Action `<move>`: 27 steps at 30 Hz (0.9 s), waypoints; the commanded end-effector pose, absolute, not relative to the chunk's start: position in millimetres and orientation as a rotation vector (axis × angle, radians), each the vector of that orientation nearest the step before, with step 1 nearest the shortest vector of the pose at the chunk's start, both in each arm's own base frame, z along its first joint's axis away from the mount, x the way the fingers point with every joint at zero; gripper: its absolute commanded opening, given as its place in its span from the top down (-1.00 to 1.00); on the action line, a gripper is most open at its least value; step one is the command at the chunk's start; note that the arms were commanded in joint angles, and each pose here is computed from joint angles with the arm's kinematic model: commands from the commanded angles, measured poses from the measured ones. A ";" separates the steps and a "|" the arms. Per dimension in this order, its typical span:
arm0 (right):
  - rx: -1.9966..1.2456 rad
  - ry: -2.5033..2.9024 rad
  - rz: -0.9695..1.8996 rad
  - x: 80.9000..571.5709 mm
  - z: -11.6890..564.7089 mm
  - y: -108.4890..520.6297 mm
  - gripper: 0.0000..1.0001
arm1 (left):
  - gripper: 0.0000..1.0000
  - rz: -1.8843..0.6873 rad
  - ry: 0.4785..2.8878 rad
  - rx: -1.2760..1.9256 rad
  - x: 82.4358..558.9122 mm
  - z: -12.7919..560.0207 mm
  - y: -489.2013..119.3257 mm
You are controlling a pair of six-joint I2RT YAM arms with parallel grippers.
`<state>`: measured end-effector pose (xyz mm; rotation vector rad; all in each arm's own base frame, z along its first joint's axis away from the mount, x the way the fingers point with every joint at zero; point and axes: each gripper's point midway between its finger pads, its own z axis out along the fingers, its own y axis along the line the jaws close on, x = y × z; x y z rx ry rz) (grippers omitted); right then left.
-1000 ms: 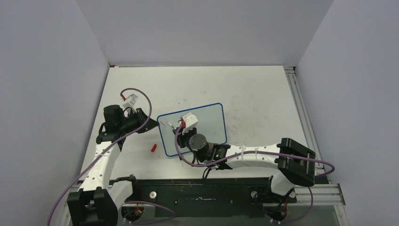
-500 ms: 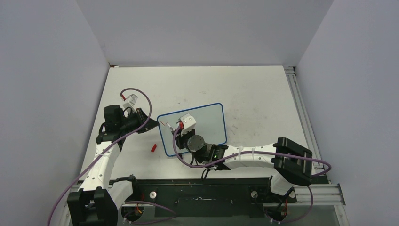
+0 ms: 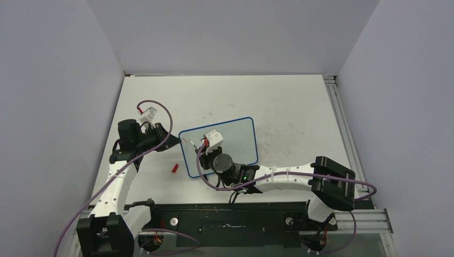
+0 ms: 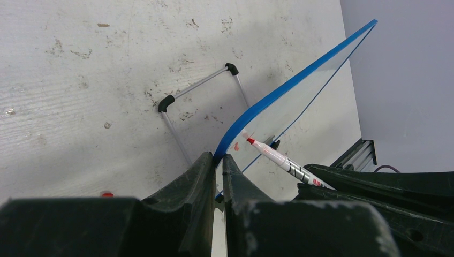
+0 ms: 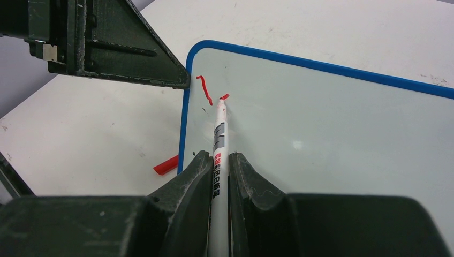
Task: Write a sentence on the whiteboard
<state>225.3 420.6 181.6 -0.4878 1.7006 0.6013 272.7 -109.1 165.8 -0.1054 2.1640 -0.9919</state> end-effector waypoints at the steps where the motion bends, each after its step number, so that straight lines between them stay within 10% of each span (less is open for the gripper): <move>1: -0.465 1.685 0.644 222.8 187.4 428.2 0.89 | 0.84 -1.021 2.107 -0.032 276.9 184.2 -116.0; 27: -0.473 1.703 0.630 218.5 177.4 429.1 0.89 | 0.84 -1.021 2.107 -0.032 276.8 184.1 -116.1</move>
